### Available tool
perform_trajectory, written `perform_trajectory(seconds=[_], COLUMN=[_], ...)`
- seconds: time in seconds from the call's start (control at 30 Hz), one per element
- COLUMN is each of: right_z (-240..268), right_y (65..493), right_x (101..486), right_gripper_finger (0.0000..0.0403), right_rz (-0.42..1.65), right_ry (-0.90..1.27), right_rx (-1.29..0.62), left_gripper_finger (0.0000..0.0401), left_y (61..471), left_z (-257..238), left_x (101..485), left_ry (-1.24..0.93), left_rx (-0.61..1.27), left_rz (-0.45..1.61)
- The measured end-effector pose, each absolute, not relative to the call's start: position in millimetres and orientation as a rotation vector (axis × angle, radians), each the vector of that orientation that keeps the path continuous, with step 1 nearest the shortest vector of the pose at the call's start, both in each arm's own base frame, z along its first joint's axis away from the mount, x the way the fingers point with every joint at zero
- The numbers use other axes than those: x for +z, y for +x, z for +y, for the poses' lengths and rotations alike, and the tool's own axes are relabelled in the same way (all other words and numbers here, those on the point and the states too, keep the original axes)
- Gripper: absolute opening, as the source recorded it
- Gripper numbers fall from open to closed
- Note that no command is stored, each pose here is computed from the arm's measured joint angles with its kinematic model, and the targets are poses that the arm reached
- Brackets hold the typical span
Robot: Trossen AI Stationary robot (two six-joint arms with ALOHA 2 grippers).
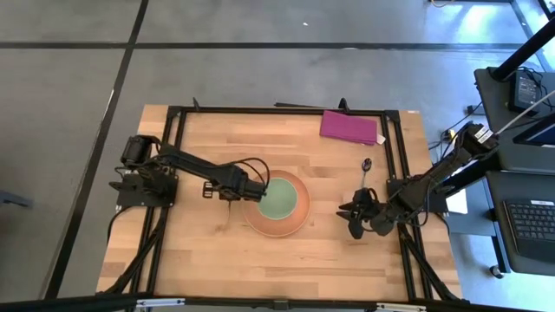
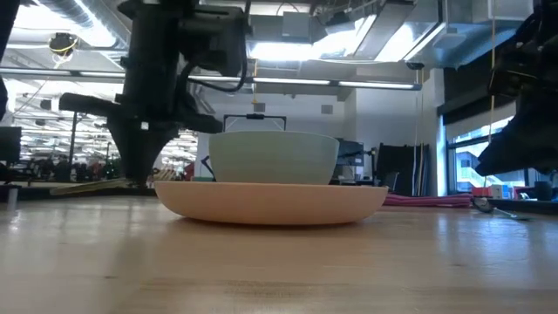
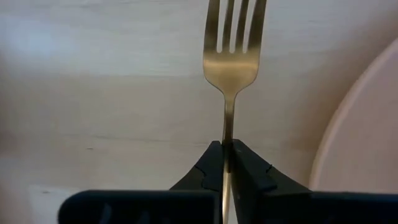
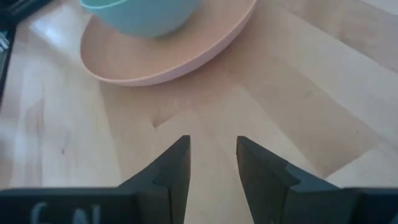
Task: Set table place
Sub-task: Put the golden fork on the left side of the orange plate, then put the black and blue spoon into the green bowl
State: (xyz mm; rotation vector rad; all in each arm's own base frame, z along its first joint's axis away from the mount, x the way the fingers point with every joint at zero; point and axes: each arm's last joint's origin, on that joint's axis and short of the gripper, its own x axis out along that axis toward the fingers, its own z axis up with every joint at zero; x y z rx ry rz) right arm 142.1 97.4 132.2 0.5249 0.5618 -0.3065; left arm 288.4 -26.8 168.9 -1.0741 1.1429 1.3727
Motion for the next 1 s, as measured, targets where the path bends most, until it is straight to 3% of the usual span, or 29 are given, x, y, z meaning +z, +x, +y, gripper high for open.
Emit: perform_trajectory(seconds=[0.27, 0.63, 1.0], right_z=[105.5, 113.9, 116.1], right_y=[138.2, 131.8, 130.1], right_x=[126.3, 124.0, 124.4], right_gripper_finger=[0.0131, 0.0131, 0.0131], right_rz=[0.582, 0.563, 0.552], right_ry=[0.534, 0.548, 0.566], right_rx=[-0.293, -0.285, -0.280], left_gripper_finger=[0.0035, 0.0010, 0.0080], left_y=[294.3, 299.0, 292.4], left_z=[-28.3, -23.8, -22.2], left_x=[149.5, 145.9, 165.4], left_ry=[-1.072, -1.055, -1.084], left_rx=[1.426, 1.406, 1.381], left_rz=[1.169, 1.134, 1.108])
